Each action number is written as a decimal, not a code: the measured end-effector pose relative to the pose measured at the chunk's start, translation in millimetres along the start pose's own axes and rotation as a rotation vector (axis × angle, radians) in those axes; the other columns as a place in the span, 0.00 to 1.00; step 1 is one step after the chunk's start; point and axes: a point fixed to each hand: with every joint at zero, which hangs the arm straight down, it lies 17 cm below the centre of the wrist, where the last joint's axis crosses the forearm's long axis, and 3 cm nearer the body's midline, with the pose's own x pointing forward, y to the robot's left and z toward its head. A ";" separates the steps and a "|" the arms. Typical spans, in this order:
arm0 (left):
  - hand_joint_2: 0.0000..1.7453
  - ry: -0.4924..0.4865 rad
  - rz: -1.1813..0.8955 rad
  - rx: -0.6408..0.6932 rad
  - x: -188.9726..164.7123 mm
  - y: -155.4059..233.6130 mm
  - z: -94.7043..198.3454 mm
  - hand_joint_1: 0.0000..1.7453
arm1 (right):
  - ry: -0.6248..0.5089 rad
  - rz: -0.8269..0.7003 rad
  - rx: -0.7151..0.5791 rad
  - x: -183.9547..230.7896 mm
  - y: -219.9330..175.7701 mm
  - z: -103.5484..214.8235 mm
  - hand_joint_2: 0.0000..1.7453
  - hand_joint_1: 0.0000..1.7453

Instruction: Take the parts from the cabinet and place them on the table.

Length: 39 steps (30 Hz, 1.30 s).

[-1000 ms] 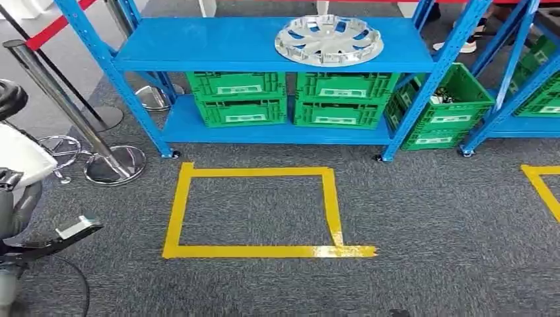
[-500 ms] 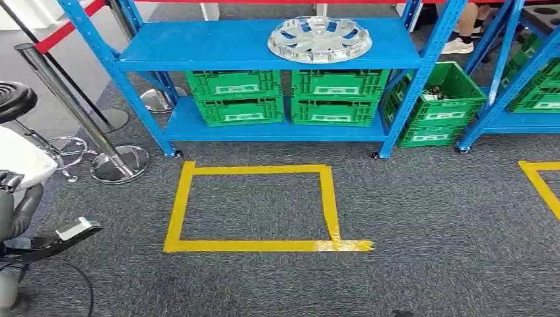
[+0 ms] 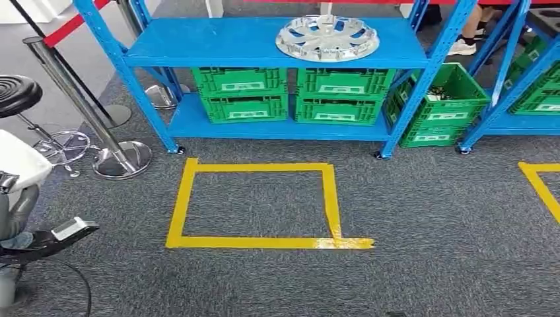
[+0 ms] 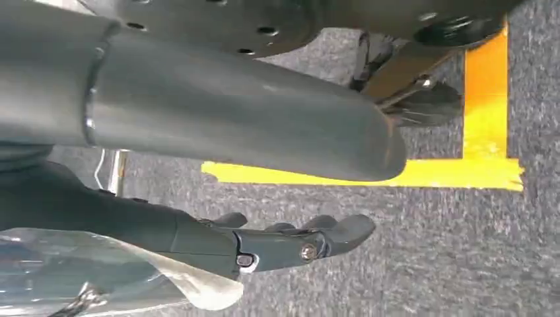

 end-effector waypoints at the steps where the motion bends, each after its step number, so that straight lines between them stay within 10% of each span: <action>1: 1.00 0.001 -0.002 0.000 -3.4 0.0 -1.0 1.00 | -0.003 0.002 0.006 1.9 3.3 0.3 0.00 0.00; 39: 1.00 -0.007 -0.036 -0.037 -18.4 -10.1 0.8 1.00 | 0.003 0.014 0.019 1.2 12.4 2.0 0.00 0.00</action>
